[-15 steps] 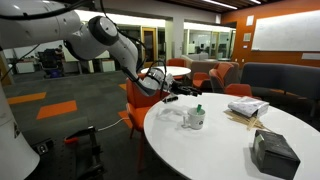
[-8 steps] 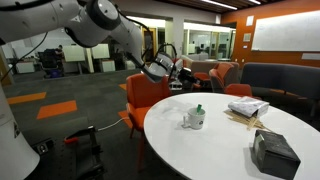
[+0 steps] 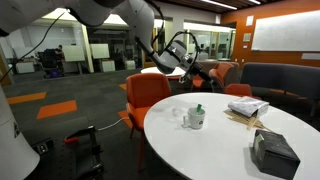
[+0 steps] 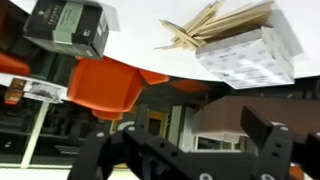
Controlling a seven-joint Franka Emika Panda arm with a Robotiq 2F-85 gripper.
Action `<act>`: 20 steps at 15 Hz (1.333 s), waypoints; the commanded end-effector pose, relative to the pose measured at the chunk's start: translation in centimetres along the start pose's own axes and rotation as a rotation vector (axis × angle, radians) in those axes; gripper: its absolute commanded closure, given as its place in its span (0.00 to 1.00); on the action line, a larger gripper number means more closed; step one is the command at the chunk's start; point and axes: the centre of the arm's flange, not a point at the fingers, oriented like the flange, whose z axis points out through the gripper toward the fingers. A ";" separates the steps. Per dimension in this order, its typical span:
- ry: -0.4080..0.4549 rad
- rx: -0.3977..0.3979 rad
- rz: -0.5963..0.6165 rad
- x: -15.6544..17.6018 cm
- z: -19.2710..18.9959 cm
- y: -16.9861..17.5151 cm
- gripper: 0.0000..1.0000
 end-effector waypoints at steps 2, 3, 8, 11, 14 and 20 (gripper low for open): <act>-0.172 0.101 -0.129 1.2 -2.6 3.0 0.00; -0.202 0.108 -0.166 1.4 -2.9 3.4 0.00; -0.363 0.132 -0.362 1.2 -3.5 5.8 0.00; -0.460 0.123 -0.498 0.9 -4.4 6.9 0.00; -0.560 0.139 -0.635 0.9 -5.2 7.9 0.00; -0.572 0.102 -0.881 1.0 -5.3 9.4 0.00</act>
